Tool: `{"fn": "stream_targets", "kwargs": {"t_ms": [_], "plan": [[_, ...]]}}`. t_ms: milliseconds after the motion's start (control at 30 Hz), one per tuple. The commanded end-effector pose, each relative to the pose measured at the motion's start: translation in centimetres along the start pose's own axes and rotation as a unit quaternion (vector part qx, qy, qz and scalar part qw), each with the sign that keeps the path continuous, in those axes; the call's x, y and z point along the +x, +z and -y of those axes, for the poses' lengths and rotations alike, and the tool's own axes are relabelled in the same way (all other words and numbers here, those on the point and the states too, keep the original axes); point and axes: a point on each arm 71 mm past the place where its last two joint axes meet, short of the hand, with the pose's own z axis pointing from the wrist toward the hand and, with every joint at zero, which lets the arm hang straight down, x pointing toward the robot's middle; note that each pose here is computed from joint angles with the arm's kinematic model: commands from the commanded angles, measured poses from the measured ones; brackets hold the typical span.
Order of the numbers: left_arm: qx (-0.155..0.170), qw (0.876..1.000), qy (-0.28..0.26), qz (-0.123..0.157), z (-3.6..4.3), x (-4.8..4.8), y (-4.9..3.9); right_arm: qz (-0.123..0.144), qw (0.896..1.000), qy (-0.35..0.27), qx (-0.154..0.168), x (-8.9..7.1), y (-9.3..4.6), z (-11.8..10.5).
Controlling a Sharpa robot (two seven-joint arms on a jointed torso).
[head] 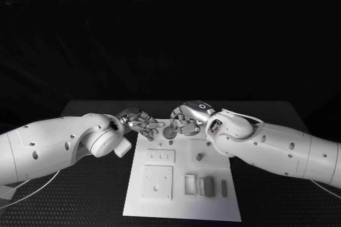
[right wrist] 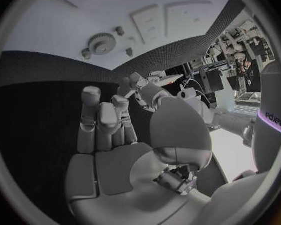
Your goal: Assemble the parts on the task board
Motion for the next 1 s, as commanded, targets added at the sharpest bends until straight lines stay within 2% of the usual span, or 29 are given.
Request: {"fn": "stream_targets", "kwargs": {"t_ms": [33, 500, 1000], "plan": [[-0.006, 1.0, -0.018, 0.001, 0.07, 0.38, -0.02, -0.01, 1.0, -0.006, 0.0, 0.2, 0.3, -0.5], [-0.007, 0.999, -0.032, -0.006, 0.29, 1.01, -0.02, -0.009, 1.0, 0.0, -0.009, 0.3, 0.8, -1.7], [-0.007, 0.999, -0.039, -0.008, 0.27, 1.01, -0.1, -0.014, 1.0, 0.012, -0.011, 0.6, 1.0, -1.7]]}}
